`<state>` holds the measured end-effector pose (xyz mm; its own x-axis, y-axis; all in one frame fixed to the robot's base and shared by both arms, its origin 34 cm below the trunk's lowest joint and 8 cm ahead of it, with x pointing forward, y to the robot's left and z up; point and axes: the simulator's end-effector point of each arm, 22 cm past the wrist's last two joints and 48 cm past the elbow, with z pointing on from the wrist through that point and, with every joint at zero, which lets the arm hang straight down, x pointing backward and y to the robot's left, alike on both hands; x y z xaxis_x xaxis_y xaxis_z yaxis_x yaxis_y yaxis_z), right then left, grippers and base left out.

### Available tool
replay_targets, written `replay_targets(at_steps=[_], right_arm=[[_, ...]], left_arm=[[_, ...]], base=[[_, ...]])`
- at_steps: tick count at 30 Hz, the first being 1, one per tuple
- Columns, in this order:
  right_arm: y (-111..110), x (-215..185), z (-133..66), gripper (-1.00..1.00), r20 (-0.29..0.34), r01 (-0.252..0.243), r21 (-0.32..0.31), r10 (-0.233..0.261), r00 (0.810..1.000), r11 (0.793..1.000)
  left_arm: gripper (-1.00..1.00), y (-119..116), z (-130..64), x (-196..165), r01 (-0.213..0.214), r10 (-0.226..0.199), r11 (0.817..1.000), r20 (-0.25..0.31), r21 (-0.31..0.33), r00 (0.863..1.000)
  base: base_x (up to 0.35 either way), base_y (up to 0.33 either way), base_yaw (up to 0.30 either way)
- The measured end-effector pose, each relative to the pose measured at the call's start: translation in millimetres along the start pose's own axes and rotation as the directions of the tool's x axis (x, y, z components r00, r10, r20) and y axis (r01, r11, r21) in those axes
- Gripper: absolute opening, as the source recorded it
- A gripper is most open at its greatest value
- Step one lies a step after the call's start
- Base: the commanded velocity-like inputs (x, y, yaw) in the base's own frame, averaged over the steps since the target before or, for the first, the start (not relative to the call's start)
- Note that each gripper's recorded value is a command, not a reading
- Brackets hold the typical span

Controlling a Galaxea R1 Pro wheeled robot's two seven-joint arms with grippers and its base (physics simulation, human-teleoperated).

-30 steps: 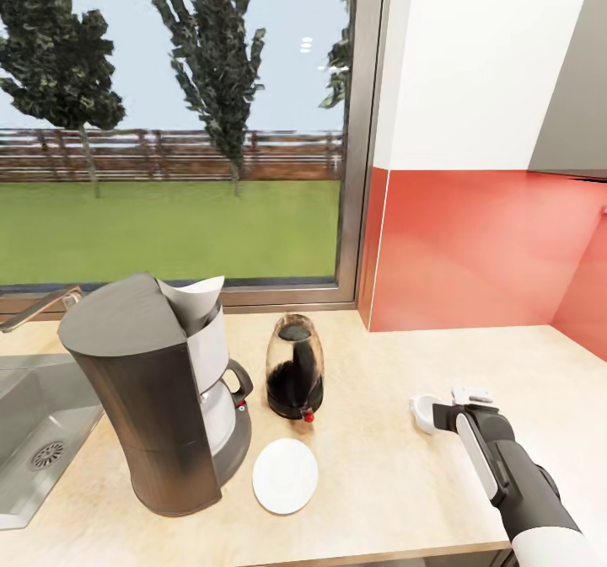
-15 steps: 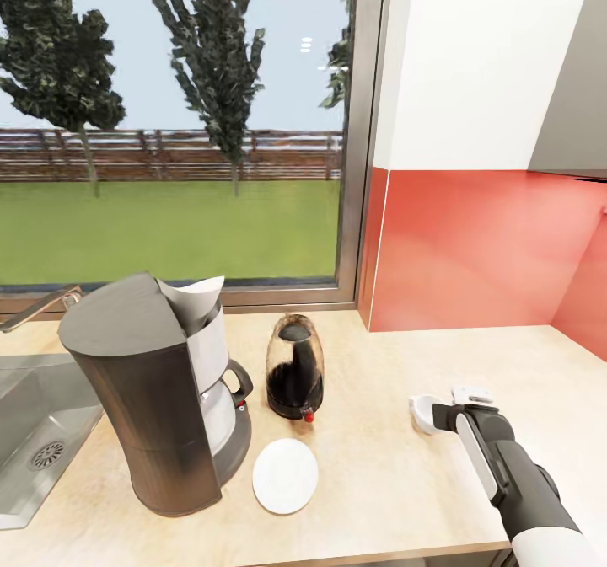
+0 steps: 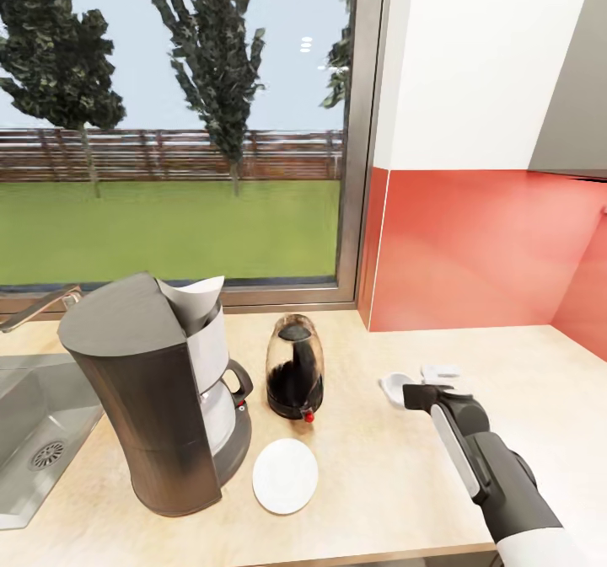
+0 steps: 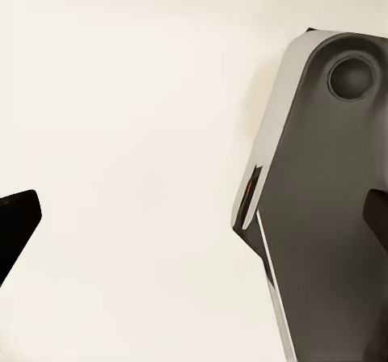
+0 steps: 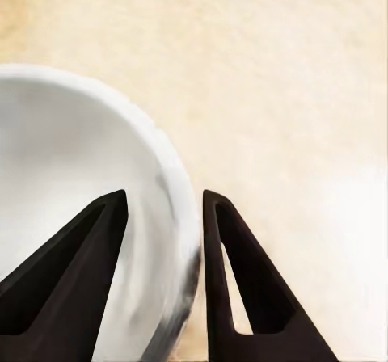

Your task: Set up a coffee station on the kitchen countertop: keep the coffee maker on the countertop, move the bottle of coffee from the kitchen shelf to the counter next to the coffee maker, place a paper coffee filter on top of the coffee maker, put the saucer next to the coffee maker with the coffee cup on the saucer, and place the electric kettle next to the coffee maker.

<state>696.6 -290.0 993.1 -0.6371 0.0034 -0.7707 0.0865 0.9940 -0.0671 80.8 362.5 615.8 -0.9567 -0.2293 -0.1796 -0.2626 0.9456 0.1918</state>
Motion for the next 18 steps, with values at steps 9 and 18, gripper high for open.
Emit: replay_targets(at_steps=[9, 18], right_arm=[[7.6, 1.3, 0.4, -1.0, -0.003, 0.008, -0.007, -0.008, 1.0, 1.0], [16.3, 3.2, 0.6, -1.0, -0.008, 0.002, -0.019, -0.002, 1.0, 1.0]], left_arm=[[1.0, -1.5, 0.0, -0.2, -0.004, 0.004, 1.0, 0.001, 0.003, 1.0], [1.0, -1.6, 0.1, -0.4, -0.004, 0.004, 1.0, 0.001, 0.003, 1.0]], base=[[-0.172, 0.102, 0.002], [-0.297, 0.155, 0.219]])
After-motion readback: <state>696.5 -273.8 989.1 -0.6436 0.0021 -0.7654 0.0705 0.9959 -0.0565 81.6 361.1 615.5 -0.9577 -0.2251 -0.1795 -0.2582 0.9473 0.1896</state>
